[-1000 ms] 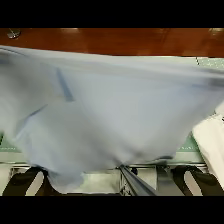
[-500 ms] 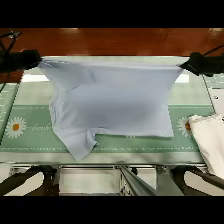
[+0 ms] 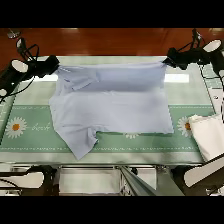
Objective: Fold the shirts.
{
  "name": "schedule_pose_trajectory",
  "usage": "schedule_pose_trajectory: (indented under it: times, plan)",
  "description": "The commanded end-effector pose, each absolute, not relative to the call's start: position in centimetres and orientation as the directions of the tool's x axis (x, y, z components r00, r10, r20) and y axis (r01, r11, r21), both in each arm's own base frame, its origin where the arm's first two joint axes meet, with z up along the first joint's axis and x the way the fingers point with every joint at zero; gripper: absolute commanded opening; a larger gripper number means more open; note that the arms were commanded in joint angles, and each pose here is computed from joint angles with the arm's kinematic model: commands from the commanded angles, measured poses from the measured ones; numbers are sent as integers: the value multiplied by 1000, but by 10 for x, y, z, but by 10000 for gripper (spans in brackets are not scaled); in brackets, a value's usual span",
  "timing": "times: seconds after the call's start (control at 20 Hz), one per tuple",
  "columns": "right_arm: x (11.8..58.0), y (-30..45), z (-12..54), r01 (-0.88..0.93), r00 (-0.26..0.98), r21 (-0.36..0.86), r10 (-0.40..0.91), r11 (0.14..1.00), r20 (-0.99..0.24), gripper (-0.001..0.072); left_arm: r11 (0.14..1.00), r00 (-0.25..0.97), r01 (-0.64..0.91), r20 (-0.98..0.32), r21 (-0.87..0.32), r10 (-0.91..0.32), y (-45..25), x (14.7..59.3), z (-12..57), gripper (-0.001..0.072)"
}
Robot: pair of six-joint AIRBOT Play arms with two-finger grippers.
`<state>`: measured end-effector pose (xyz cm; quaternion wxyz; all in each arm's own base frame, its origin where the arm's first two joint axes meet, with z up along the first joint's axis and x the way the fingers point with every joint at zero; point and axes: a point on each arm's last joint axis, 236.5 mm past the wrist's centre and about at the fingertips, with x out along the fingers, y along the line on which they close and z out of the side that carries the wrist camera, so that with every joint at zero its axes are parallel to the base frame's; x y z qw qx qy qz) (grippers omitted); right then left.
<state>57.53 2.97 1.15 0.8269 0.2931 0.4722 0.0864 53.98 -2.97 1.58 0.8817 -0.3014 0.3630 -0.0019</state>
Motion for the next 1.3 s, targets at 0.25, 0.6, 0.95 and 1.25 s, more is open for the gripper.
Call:
schedule_pose_trajectory:
  times: [0.25, 0.6, 0.95, 1.25]
  plan:
    - [508, 16, -5, 152, 264, 551, 504, 820, -822, 17, 872, 457, -21, -780, -490, -427, -48, 478, 17, 28]
    - [461, 26, -72, 141, 57, 438, 434, 888, -899, 17, 901, 132, -87, -901, -426, -413, -42, 403, -75, 28]
    - [438, -7, -46, 154, 8, 383, 387, 911, -922, 617, 894, 44, -110, -900, -435, -433, -20, 382, -47, 702]
    - [399, -45, -37, 312, 256, 440, 371, 842, -893, 616, 818, 25, -368, -884, -442, -466, 29, 278, -53, 703]
